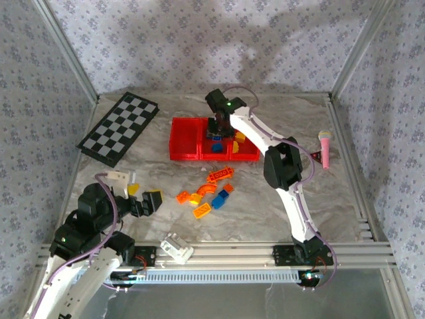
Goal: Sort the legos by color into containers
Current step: Place the lego in the container.
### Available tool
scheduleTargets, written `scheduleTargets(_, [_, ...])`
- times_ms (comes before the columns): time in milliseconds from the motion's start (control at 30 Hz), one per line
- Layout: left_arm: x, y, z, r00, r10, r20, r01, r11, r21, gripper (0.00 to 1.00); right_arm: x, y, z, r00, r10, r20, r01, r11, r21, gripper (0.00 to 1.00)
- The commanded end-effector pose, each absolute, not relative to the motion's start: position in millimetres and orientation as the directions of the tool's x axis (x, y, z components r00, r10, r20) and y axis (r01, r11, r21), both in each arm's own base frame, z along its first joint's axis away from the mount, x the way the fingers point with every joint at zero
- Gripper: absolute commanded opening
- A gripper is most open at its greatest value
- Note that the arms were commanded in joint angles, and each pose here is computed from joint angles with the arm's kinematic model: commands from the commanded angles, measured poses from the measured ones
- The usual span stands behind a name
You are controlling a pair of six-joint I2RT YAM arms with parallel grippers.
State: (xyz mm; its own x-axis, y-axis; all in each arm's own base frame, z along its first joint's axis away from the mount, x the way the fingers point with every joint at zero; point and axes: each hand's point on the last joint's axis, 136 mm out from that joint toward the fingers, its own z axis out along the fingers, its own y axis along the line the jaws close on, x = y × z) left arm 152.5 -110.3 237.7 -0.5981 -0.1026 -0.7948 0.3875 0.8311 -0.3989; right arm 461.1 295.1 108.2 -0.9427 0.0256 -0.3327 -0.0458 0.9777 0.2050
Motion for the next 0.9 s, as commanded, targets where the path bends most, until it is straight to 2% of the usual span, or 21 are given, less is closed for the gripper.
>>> scheduleTargets(0, [154.9, -110.2, 241.8, -0.587, -0.11, -0.802, 0.387, 0.832, -0.397, 1.0, 464.6, 298.0, 117.0, -0.935, -0.012, -0.354, -0.087, 0.977, 0.196, 0.39])
scheduleTargets(200, [154.8, -107.7, 242.4, -0.584, -0.116, -0.804, 0.377, 0.838, -0.395, 1.0, 465.7, 297.0, 133.6, -0.924, -0.028, -0.381, -0.109, 0.975, 0.192, 0.56])
scheduleTargets(300, [154.5, -107.3, 242.9, -0.581, -0.117, -0.806, 0.377, 0.838, -0.394, 1.0, 464.6, 295.0, 142.5, -0.921, -0.029, -0.39, -0.112, 0.975, 0.193, 0.61])
scheduleTargets(567, [156.5, -106.6, 240.9, -0.587, -0.116, -0.801, 0.367, 0.844, -0.391, 1.0, 442.1, 290.6, 176.1, -0.901, -0.02, -0.433, -0.124, 0.969, 0.214, 0.65])
scheduleTargets(867, [165.2, -106.8, 229.5, -0.63, -0.095, -0.771, 0.328, 0.867, -0.375, 1.0, 368.2, 252.7, 218.7, -0.85, 0.053, -0.524, -0.118, 0.951, 0.287, 0.72])
